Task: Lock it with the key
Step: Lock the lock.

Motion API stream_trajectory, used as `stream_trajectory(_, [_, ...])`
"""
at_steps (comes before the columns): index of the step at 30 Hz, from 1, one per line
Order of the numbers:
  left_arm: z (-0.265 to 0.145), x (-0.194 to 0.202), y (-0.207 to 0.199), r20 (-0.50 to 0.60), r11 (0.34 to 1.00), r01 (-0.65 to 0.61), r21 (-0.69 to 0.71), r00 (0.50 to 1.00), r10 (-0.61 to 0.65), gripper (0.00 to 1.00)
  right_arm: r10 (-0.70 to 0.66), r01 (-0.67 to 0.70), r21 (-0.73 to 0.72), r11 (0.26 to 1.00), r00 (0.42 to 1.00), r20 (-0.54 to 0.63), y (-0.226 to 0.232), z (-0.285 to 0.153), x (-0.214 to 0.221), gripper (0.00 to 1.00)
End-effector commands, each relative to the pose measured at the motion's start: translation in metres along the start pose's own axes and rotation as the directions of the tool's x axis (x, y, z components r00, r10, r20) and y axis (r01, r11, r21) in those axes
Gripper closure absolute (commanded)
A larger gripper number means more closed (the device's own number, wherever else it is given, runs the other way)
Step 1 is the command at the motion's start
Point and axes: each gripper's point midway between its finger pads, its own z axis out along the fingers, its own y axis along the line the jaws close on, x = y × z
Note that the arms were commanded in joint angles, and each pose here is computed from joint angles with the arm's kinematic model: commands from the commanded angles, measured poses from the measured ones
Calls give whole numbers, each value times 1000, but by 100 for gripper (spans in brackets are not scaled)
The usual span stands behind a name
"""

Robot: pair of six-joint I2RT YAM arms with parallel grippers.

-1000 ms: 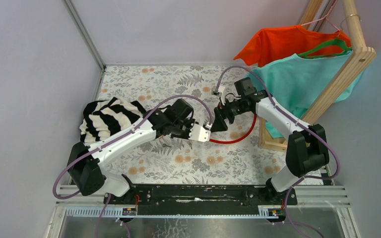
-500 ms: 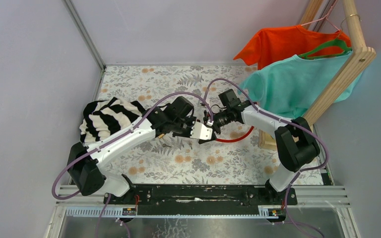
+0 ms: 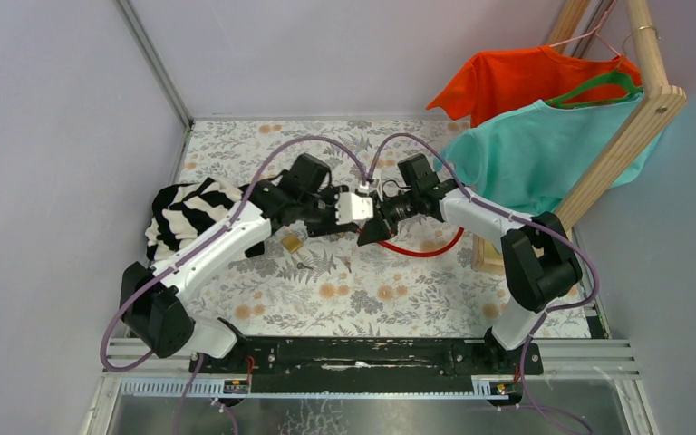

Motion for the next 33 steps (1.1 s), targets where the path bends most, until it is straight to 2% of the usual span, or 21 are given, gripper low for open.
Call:
stream_trajectory(1, [-34,-24,48,186,983,129,-131,977,-103,36,-112,99,111,989,986,120,-8,-8,-56,100])
stream_trajectory(5, [-56,-12,65,241,953,241,-182,951,-194,20,-132,96,194,976,975,181,-10,-17,-82,100])
stream_trajectory(8, [-67,-8,74,308,915,355,-194,907,-287,17,-117,62,244,968,969,219,-15,-21,-96,100])
stream_trajectory(11, [-70,-5,78,394,855,497,-150,823,-409,18,-99,27,271,962,962,256,-17,-24,-107,100])
stream_trajectory(15, [-69,-1,85,481,735,677,17,639,-600,24,-88,-6,309,951,953,289,-20,-30,-119,100])
stream_trajectory(17, [-67,-5,90,494,657,744,126,527,-692,26,-82,-22,332,943,951,298,-21,-34,-123,100])
stream_trajectory(22, [-61,-22,104,490,465,822,330,272,-828,27,-77,-47,379,924,949,305,-23,-41,-130,100])
stream_trajectory(26, [-54,-27,117,454,300,857,420,88,-886,27,-75,-64,419,906,949,306,-28,-46,-131,100])
stream_trajectory(29, [-49,-28,124,422,187,877,443,-20,-906,27,-72,-72,435,897,949,306,-30,-47,-131,100])
stream_trajectory(33, [-37,-34,128,350,57,874,482,-132,-928,27,-68,-75,443,893,952,298,-31,-46,-130,100])
